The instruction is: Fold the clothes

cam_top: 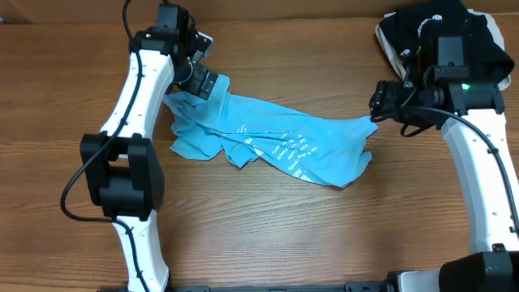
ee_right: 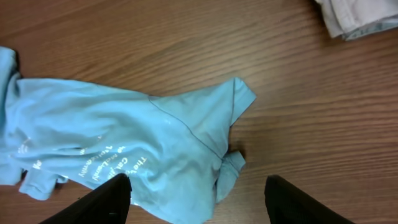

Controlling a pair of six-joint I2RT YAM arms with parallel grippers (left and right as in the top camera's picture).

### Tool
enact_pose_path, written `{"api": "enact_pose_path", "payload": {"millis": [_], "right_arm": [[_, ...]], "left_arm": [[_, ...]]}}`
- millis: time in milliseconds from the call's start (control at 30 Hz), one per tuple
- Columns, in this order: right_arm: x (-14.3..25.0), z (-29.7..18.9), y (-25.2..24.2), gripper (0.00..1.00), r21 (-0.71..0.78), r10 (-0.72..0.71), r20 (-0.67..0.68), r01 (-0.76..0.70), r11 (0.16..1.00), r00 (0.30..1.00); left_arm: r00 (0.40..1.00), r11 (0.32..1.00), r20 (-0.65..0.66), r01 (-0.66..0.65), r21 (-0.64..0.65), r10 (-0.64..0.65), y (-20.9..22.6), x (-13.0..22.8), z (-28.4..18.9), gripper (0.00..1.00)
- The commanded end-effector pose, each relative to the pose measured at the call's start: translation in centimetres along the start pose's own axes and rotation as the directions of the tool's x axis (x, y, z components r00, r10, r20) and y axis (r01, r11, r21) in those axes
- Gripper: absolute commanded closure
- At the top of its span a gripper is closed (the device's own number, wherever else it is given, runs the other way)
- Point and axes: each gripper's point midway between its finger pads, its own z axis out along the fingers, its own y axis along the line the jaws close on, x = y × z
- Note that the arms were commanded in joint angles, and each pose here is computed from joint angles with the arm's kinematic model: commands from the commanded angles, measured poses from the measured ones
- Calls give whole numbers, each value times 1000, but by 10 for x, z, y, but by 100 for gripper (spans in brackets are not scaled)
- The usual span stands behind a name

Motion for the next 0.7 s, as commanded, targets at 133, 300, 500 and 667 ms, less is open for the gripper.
{"api": "enact_pose_path", "payload": {"millis": [133, 300, 500, 667], "right_arm": [[9, 13, -6, 27, 14, -4, -25, 4, 1000, 1000], [10, 13, -6, 27, 14, -3, -27, 3, 1000, 1000], [10, 13, -5, 27, 6, -3, -28, 3, 1000, 1000], [7, 13, -4, 27, 0, -4, -15, 4, 1000, 1000]], "left_arm": [[972, 973, -60, 225, -45, -227, 26, 21, 67, 0], [955, 955, -38, 292, -51, -294, 30, 19, 93, 0], [956, 956, 4, 292, -19, -292, 28, 10, 110, 0], [958, 960, 68, 278, 36, -280, 23, -8, 110, 0]]}}
